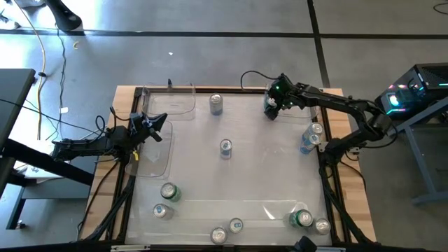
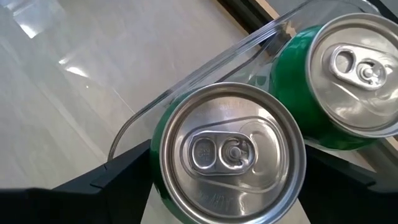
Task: Sort soda cans
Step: Put the center green soda can into the top right transparent bin
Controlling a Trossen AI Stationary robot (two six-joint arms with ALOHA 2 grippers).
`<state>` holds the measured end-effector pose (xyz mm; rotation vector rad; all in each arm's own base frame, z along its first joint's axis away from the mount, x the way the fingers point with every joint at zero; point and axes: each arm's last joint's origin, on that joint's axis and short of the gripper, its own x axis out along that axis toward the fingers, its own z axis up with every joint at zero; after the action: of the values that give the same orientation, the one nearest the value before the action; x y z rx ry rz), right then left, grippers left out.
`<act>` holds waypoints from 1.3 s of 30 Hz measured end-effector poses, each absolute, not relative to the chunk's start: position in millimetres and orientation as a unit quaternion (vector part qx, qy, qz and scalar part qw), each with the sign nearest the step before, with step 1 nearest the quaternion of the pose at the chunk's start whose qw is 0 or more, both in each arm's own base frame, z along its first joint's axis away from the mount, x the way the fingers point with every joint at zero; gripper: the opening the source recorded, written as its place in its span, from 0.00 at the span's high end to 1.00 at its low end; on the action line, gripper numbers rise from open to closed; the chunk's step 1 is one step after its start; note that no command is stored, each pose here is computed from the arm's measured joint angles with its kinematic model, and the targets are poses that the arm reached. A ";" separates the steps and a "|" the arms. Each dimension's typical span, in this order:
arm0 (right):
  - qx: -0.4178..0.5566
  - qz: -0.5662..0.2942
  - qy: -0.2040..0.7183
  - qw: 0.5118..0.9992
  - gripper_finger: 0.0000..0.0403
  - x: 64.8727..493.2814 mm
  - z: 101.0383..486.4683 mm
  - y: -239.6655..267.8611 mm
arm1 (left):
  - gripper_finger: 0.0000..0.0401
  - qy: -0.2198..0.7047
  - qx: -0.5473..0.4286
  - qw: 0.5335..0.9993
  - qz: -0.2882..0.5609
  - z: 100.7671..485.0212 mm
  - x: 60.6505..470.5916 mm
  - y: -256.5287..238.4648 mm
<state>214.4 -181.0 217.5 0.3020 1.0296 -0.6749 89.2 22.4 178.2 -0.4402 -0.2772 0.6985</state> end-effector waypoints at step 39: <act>0.087 -0.303 0.489 0.813 0.18 216.0 217.4 -182.9 | 0.98 -0.155 -0.265 0.893 0.330 178.5 89.1 22.4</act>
<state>216.0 -182.9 217.4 0.1850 1.0439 -0.6463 89.1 22.4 178.5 -0.5487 -0.3208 0.6842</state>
